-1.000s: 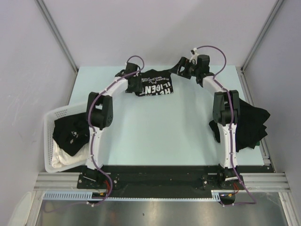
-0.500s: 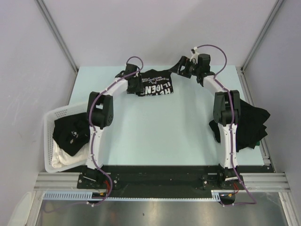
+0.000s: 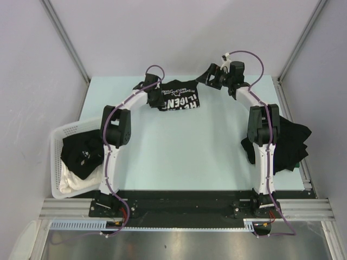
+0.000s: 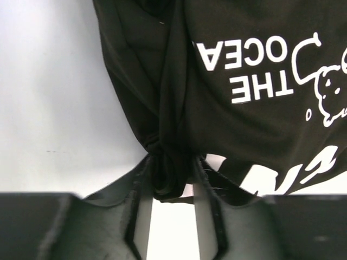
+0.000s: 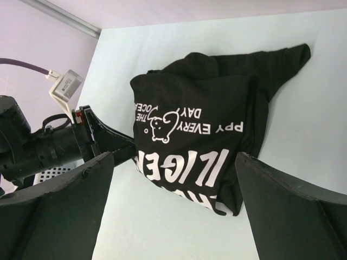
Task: Fold and stack the t-shirts
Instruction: Fold the tshirt
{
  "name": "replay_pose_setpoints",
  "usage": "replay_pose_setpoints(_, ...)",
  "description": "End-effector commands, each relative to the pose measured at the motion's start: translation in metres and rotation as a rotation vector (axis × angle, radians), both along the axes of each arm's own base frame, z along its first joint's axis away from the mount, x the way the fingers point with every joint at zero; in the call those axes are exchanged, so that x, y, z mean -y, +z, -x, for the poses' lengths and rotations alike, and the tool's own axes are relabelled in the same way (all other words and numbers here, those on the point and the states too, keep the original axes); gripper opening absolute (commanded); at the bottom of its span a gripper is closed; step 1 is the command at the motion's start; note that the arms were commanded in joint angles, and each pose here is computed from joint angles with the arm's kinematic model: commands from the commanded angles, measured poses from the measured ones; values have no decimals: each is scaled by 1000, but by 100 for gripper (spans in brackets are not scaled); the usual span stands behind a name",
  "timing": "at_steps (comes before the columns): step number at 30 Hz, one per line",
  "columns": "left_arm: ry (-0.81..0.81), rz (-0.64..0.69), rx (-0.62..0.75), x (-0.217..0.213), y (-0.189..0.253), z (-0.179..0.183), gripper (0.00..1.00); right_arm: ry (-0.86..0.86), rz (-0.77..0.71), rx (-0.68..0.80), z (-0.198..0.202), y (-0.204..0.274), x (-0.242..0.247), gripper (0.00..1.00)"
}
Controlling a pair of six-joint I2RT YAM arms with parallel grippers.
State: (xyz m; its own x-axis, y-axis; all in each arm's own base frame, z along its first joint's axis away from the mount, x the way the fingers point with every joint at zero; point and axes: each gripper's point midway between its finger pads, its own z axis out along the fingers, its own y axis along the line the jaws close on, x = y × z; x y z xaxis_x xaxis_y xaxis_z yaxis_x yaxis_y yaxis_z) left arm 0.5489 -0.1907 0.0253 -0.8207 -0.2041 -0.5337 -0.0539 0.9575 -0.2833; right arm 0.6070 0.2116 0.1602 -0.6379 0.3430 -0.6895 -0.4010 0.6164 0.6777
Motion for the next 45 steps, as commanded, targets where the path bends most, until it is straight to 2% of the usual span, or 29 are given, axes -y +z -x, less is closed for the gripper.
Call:
replay_pose_setpoints(1,-1,-20,-106,-2,-28,19,25,-7,-36,105,2,55,4,100)
replay_pose_setpoints(9,-26,-27,-136,0,-25,40,0,-20,-55,107,4,62,4,100)
replay_pose_setpoints(16,-73,-47,-164,6,-13,81,0,-32,-63,116,10,74,4,100)
replay_pose_setpoints(24,-147,-77,-222,16,-8,151,0,-58,-73,109,19,94,9,100)
replay_pose_setpoints(31,-194,-87,-246,14,6,210,0,-47,-39,58,38,91,6,100)
replay_pose_setpoints(37,-221,-73,-251,14,17,257,0,-80,97,-45,64,65,6,100)
replay_pose_setpoints(40,-241,-71,-246,17,21,276,0,-129,218,-81,76,52,10,100)
replay_pose_setpoints(45,-257,-65,-241,21,22,293,0,-308,610,3,102,63,21,100)
